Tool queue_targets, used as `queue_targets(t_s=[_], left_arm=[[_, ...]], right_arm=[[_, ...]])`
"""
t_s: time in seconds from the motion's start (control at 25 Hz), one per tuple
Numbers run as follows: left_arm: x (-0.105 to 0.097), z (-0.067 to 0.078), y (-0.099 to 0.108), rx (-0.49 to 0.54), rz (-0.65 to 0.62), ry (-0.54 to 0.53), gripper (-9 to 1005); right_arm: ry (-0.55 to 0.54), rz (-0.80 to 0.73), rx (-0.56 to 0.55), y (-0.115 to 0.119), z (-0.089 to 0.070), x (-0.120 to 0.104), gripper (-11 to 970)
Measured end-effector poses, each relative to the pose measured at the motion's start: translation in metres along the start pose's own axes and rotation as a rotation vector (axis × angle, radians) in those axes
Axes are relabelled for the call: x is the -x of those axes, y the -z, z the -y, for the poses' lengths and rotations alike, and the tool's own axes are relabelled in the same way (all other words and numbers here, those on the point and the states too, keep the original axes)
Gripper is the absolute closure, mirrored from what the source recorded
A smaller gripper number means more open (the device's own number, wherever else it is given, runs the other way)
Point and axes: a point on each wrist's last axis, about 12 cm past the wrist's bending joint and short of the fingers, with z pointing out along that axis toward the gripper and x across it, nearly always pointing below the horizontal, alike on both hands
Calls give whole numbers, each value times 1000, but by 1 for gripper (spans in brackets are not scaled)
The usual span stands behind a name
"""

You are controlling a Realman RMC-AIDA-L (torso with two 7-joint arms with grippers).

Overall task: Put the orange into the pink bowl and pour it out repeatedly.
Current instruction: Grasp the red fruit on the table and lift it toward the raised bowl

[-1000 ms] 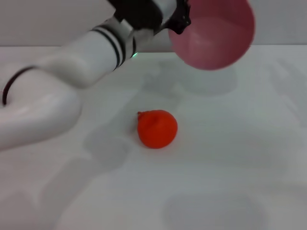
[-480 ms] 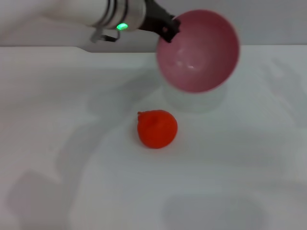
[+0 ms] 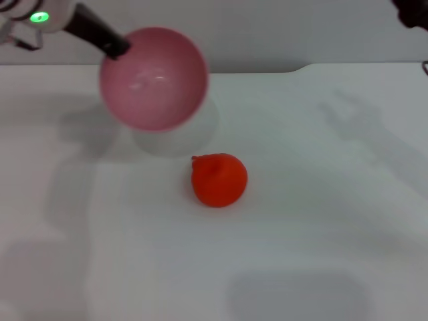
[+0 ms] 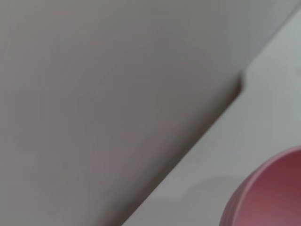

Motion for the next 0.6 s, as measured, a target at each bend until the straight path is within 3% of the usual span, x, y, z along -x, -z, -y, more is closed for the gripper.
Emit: queue_targets(t_s=[0.12,0.24,0.36,0.4,0.6], left_arm=[[-23,-17,9,20,-35,76,954],[-44,-23,11,22,-72,130,954],[-60,-25,11,24,-96,172,954],[-64,-24,11,23,-101,178,954],[-74,-18,4,3,-121,194,954]], right_arm=[[50,-88,9,-9,3,-1,454],[70,-218,-37,-21,14,0,454],[32,-417,-123,-43,34,4,454],[32,-417,-123,-43,34,4,454],[-16,-750,-152,-80,42,-10,455]])
